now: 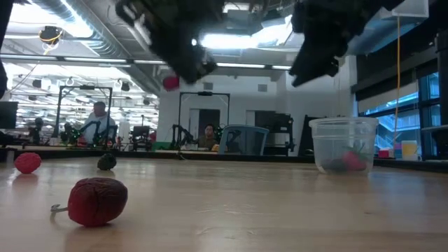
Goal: Pick and placing Produce into tupperware
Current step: Put the red cherry into the transparent bucket
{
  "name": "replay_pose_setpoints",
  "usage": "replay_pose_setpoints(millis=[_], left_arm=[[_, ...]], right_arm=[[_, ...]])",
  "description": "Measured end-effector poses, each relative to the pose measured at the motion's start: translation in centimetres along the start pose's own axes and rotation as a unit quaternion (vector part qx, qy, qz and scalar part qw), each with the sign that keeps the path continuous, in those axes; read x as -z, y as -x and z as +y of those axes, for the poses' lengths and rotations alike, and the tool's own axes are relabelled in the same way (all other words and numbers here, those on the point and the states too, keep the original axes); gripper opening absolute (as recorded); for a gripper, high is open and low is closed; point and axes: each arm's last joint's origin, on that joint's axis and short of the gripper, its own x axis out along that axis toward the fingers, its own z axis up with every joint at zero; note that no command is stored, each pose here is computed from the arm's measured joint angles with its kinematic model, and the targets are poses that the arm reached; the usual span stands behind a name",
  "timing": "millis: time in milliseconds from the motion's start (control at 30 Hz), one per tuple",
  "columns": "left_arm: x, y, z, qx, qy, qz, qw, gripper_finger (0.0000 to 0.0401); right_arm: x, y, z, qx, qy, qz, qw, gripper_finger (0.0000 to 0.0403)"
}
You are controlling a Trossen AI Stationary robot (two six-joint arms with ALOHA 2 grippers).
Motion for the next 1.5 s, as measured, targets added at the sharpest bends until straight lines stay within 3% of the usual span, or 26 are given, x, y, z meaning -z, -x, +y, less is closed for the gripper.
replay_pose_setpoints(millis=[233, 400, 600, 667, 833, 1000, 1200, 1500], left_arm=[[-1.7, 4.9, -3.1, -0.078, -0.108, -0.099, 0.986, 0.0], [-1.6, 7.7, -4.9, -0.131, -0.174, -0.212, 0.953, 0.0], [1.1, 7.5, -5.2, -0.21, -0.171, -0.315, 0.91, 0.0], [2.2, 6.9, -5.2, -0.222, -0.169, -0.343, 0.897, 0.0], [3.6, 5.8, -5.2, -0.237, -0.186, -0.441, 0.845, 0.0], [4.4, 4.6, -4.9, -0.246, -0.188, -0.477, 0.823, 0.0], [4.3, 3.2, -4.2, -0.243, -0.181, -0.482, 0.822, 0.0], [4.2, 2.0, -3.1, -0.238, -0.18, -0.485, 0.822, 0.0]], right_arm=[[-0.6, 0.2, 1.4, -0.028, 0.105, -0.052, 0.993, 0.0218], [-1.1, 0.0, 2.7, -0.052, 0.169, -0.111, 0.978, 0.0218], [0.0, -1.1, 3.4, -0.068, 0.243, -0.191, 0.949, 0.0218], [0.3, -1.3, 3.3, -0.072, 0.245, -0.222, 0.941, 0.0218], [0.8, -1.9, 3.2, -0.078, 0.237, -0.274, 0.929, 0.0218], [0.6, -2.9, 3.6, -0.082, 0.23, -0.3, 0.922, 0.0218], [0.1, -4.1, 4.1, -0.08, 0.236, -0.334, 0.909, 0.0218], [-1.8, -4.9, 5.3, -0.08, 0.239, -0.347, 0.904, 0.0218]])
